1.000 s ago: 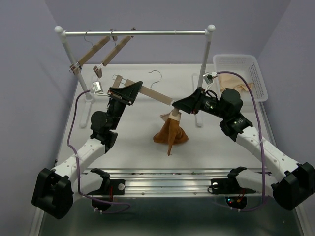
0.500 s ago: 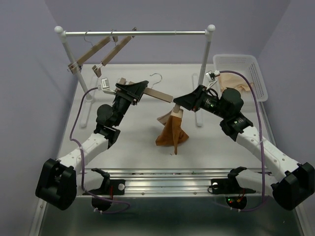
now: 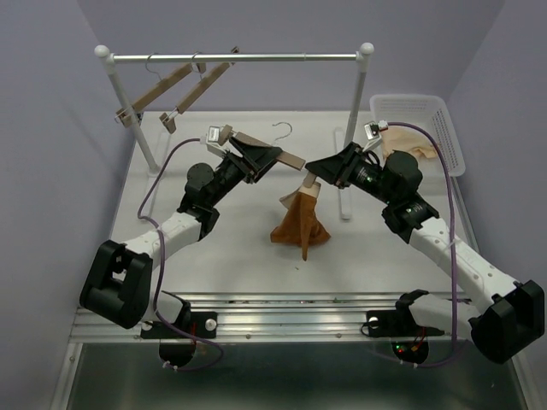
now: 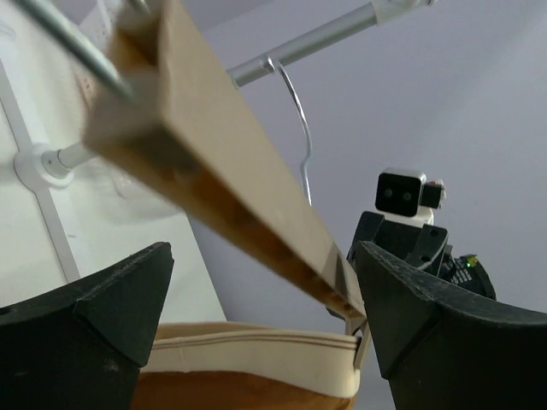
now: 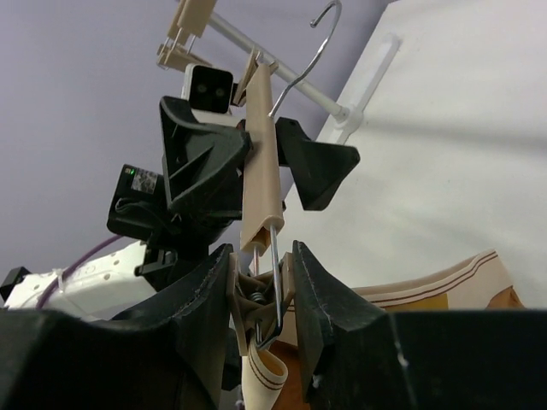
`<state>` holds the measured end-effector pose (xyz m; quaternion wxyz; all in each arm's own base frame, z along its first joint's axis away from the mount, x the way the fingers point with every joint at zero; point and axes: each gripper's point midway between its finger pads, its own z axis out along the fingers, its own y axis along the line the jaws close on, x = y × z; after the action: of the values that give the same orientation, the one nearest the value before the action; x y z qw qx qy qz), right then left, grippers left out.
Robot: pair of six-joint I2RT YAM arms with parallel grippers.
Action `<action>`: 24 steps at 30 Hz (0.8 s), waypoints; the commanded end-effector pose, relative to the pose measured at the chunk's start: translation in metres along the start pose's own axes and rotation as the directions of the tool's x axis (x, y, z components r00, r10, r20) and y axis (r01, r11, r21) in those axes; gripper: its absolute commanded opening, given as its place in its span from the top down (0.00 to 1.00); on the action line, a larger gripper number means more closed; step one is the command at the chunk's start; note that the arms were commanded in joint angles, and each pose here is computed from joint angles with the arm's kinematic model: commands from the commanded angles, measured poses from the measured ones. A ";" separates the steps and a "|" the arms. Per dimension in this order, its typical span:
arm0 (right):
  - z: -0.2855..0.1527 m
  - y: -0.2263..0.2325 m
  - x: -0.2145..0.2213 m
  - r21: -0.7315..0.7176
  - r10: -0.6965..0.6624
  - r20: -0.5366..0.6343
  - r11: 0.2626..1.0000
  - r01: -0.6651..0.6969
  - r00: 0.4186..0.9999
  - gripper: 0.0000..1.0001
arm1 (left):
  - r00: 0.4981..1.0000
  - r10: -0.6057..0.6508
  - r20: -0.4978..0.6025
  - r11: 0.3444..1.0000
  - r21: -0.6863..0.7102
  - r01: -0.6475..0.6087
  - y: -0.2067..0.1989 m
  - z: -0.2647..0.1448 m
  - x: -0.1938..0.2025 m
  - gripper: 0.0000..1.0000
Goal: Remove the underwear clipped to the hanger
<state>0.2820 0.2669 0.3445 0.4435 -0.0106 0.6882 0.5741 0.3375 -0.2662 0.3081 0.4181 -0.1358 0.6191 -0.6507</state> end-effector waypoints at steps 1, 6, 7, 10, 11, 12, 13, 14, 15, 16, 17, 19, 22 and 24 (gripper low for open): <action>0.005 0.009 -0.029 -0.014 0.010 0.115 1.000 -0.008 0.993 0.99 | 0.992 0.061 -0.112 0.992 0.114 -0.048 -0.028 -0.003 0.016 0.01; 0.012 -0.003 -0.034 0.028 0.008 0.140 1.000 -0.012 0.990 0.99 | 0.984 0.094 -0.151 0.979 0.196 -0.063 -0.037 -0.026 0.032 0.01; 0.015 -0.008 -0.033 0.037 0.010 0.135 0.999 -0.015 0.991 0.99 | 0.982 0.110 -0.154 0.975 0.208 -0.076 -0.037 -0.029 0.035 0.01; 0.018 -0.010 -0.035 0.040 0.009 0.146 0.999 -0.015 0.989 0.99 | 0.974 0.146 -0.172 0.970 0.217 -0.107 -0.037 -0.035 0.040 0.01; 0.018 -0.010 -0.037 0.042 0.005 0.154 0.999 -0.012 0.988 0.99 | 0.973 0.153 -0.174 0.968 0.223 -0.113 -0.037 -0.036 0.041 0.01; 0.019 -0.012 -0.040 0.050 -0.007 0.175 0.999 -0.002 0.985 0.99 | 0.968 0.164 -0.188 0.965 0.235 -0.118 -0.039 -0.038 0.045 0.01; 0.019 -0.013 -0.042 0.052 -0.007 0.185 0.999 -0.002 0.983 0.99 | 0.967 0.171 -0.190 0.963 0.239 -0.123 -0.041 -0.038 0.046 0.01; 0.020 -0.010 -0.045 0.037 -0.009 0.199 0.999 0.002 0.980 0.99 | 0.964 0.181 -0.193 0.961 0.243 -0.132 -0.040 -0.037 0.047 0.01; 0.021 -0.010 -0.046 0.034 -0.005 0.203 0.999 -0.002 0.979 0.99 | 0.961 0.185 -0.207 0.960 0.249 -0.131 -0.041 -0.036 0.051 0.01; 0.022 -0.008 -0.048 0.020 0.000 0.210 1.000 -0.005 0.978 0.99 | 0.958 0.194 -0.211 0.956 0.261 -0.136 -0.045 -0.034 0.052 0.01; 0.024 -0.008 -0.047 0.011 0.013 0.209 1.000 -0.016 0.978 0.99 | 0.954 0.204 -0.219 0.953 0.268 -0.142 -0.046 -0.032 0.054 0.01; 0.027 -0.012 -0.045 0.011 0.029 0.202 0.999 -0.032 0.979 0.99 | 0.944 0.208 -0.258 0.951 0.277 -0.134 -0.044 -0.027 0.064 0.01; 0.026 -0.008 -0.049 0.000 0.024 0.222 1.000 -0.025 0.975 0.99 | 0.930 0.213 -0.299 0.949 0.288 -0.125 -0.043 -0.019 0.072 0.01; 0.024 -0.011 -0.055 0.023 0.004 0.250 1.000 -0.010 0.968 0.99 | 0.929 0.205 -0.309 0.951 0.286 -0.114 -0.043 -0.014 0.074 0.01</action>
<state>0.3309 0.2646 0.3217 0.4631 0.0693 0.6948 0.5460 0.2737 -0.3046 0.2931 0.3567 0.0286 0.6303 -0.6889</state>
